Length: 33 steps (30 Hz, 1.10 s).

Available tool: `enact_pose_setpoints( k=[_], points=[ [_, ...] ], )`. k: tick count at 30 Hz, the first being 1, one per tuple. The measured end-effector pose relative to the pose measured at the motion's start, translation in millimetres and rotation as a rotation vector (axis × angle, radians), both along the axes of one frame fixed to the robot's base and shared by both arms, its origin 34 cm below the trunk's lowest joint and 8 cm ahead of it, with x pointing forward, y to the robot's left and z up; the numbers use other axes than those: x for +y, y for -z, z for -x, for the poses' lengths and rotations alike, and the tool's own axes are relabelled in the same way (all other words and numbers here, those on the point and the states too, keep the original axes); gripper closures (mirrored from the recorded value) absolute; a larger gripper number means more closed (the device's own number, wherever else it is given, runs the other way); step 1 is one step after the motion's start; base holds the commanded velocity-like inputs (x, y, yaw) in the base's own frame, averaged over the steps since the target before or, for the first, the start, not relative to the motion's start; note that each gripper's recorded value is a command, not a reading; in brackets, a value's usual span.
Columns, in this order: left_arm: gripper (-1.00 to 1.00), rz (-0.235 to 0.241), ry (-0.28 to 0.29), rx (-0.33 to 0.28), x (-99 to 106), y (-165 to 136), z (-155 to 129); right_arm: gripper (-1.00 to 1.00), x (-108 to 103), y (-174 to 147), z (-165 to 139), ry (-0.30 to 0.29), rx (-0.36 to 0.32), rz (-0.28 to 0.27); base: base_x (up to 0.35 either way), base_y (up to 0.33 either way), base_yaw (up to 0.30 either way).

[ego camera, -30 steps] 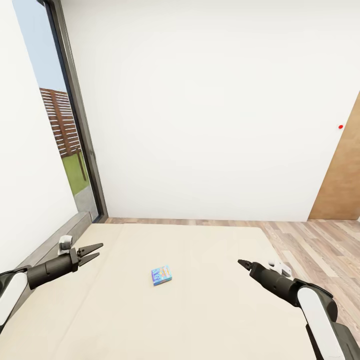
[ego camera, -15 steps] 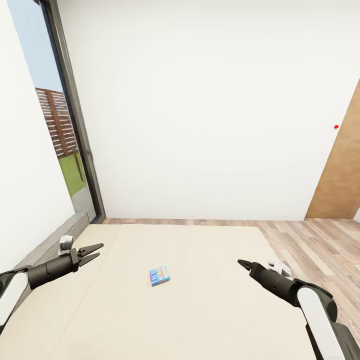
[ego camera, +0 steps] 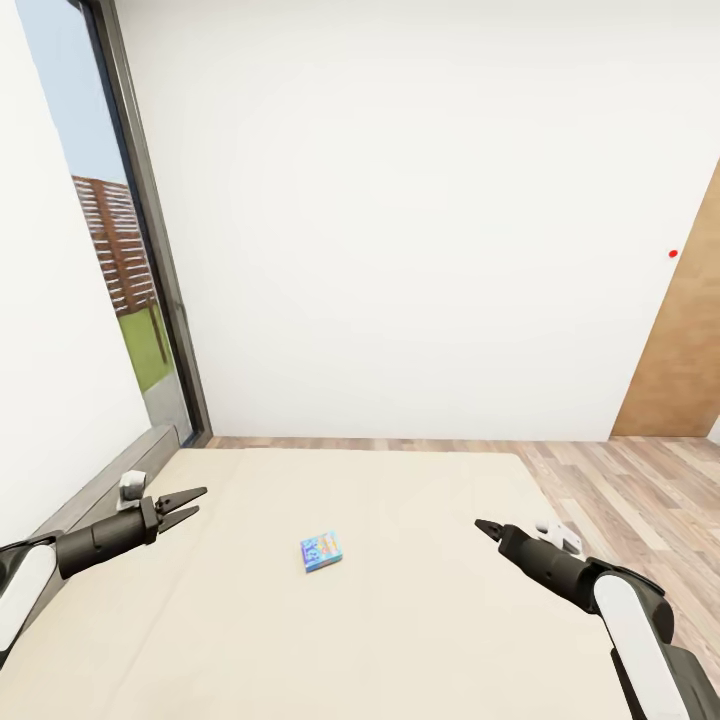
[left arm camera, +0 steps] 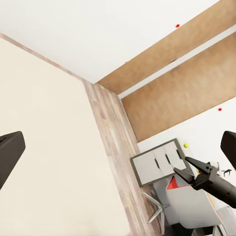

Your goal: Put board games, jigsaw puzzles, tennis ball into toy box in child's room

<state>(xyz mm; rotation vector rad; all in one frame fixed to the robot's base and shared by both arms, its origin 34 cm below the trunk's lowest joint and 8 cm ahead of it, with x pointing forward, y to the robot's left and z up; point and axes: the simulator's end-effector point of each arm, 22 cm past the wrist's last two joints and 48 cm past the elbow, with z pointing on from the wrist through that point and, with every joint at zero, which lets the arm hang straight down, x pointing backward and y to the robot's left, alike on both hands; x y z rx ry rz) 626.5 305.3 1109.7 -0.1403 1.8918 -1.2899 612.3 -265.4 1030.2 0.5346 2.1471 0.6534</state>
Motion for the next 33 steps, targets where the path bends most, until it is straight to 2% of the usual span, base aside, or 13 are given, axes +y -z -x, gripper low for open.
enact_pose_setpoints(
  k=[17,29,33],
  points=[
    [-1.0,-0.01,0.006,0.011,-5.3,5.3,0.1,-1.0,-0.2,0.4,0.0,0.0,0.001,0.001,0.0,0.0,0.0],
    [-1.0,-0.093,-0.023,0.059,-0.4,26.4,-3.5,-1.0,-6.4,-1.5,0.1,0.003,-0.001,0.017,0.0,0.0,0.0],
    [-1.0,-0.178,-0.067,0.118,1.6,48.0,-12.0,-1.0,-11.5,-2.1,0.1,0.01,-0.001,0.024,0.0,0.0,0.0]
  ],
)
